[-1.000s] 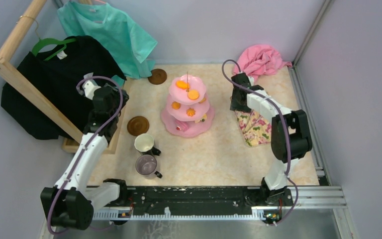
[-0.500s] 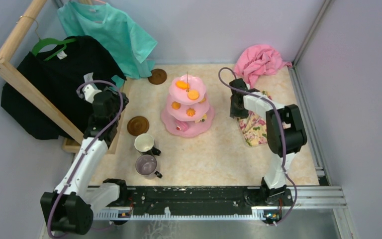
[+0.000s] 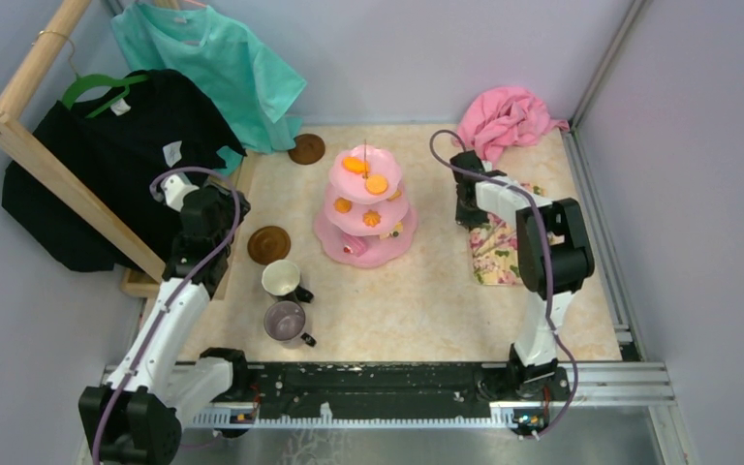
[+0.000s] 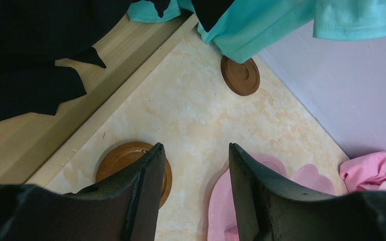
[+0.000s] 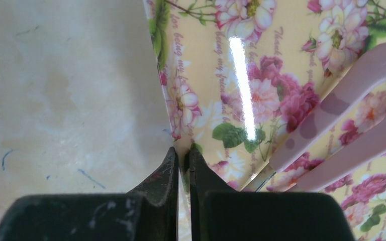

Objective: Serve the afternoon tea
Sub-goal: Move the tray to the corner of the board.

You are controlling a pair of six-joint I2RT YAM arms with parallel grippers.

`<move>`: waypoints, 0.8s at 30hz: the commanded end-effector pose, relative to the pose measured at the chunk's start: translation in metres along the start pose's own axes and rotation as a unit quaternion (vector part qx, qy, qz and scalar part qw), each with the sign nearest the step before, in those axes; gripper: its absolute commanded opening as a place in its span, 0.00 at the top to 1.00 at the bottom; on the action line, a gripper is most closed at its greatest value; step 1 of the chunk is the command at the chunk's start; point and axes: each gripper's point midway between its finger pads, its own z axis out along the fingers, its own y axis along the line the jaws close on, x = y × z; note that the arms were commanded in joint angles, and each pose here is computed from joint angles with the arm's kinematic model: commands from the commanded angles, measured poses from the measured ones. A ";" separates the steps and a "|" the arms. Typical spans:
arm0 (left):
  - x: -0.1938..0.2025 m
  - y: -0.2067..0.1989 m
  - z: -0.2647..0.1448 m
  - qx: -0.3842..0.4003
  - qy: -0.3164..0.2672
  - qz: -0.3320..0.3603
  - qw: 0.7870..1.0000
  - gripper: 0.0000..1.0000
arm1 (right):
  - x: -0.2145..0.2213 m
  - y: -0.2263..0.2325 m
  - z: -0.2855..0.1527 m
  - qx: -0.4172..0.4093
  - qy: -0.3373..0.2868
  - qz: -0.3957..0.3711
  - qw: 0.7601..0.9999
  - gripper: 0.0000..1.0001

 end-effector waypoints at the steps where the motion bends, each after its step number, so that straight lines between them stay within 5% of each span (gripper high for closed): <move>1: -0.003 0.006 -0.007 -0.002 -0.004 0.009 1.000 0.44 | -0.003 -0.019 0.019 0.020 0.021 0.063 0.998 1.00; 14: 0.015 0.022 -0.018 -0.010 0.027 0.023 0.999 0.45 | -0.060 -0.081 0.045 0.069 0.003 0.142 0.987 1.00; 24: 0.017 0.015 -0.012 -0.003 0.034 0.018 0.999 0.44 | -0.121 -0.074 0.076 0.060 -0.023 0.048 0.997 1.00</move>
